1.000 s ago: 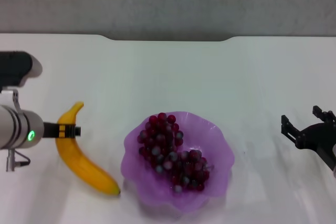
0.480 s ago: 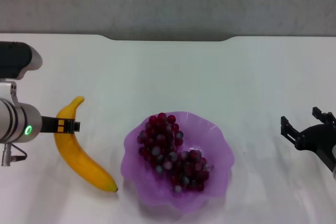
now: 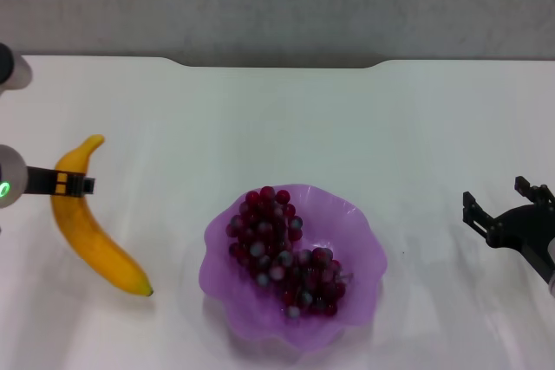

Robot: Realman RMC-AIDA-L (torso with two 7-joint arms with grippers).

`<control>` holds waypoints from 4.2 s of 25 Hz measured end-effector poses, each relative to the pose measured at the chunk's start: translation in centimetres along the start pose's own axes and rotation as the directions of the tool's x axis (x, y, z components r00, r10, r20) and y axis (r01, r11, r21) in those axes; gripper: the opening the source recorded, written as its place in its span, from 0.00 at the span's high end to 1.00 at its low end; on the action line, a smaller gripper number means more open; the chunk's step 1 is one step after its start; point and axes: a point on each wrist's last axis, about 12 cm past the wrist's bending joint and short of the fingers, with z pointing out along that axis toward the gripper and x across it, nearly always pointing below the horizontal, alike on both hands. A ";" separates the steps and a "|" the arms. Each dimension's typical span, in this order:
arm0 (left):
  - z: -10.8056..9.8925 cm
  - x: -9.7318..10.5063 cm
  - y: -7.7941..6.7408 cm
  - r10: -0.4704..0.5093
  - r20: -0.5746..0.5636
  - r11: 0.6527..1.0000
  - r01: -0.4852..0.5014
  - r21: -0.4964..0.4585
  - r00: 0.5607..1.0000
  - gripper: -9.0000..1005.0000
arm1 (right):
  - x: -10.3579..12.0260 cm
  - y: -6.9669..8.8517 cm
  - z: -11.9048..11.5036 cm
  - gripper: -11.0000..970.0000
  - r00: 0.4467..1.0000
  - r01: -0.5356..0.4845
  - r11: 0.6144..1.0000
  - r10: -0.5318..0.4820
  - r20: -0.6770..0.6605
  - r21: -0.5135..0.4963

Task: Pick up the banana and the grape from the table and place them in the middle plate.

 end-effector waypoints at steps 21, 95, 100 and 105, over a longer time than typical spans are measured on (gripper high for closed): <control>-5.1 -1.7 -8.3 0.088 0.078 0.847 -0.116 0.520 0.993 0.43 | -0.2 0.2 0.2 0.11 1.000 0.008 1.000 -0.008 0.002 -0.012; 4.0 12.3 -1.5 0.024 0.774 0.992 0.080 -0.097 0.632 0.11 | -1.0 0.8 0.9 0.11 0.999 0.019 0.999 -0.018 0.032 -0.041; 4.7 14.4 0.4 -0.142 0.749 0.985 0.169 0.041 0.647 0.11 | -1.3 0.8 0.8 0.11 0.998 0.019 0.999 -0.017 0.058 -0.040; 4.7 15.0 1.2 -0.176 0.752 0.979 0.189 0.070 0.635 0.11 | -1.6 0.8 0.6 0.11 0.995 0.015 0.999 -0.012 0.094 -0.036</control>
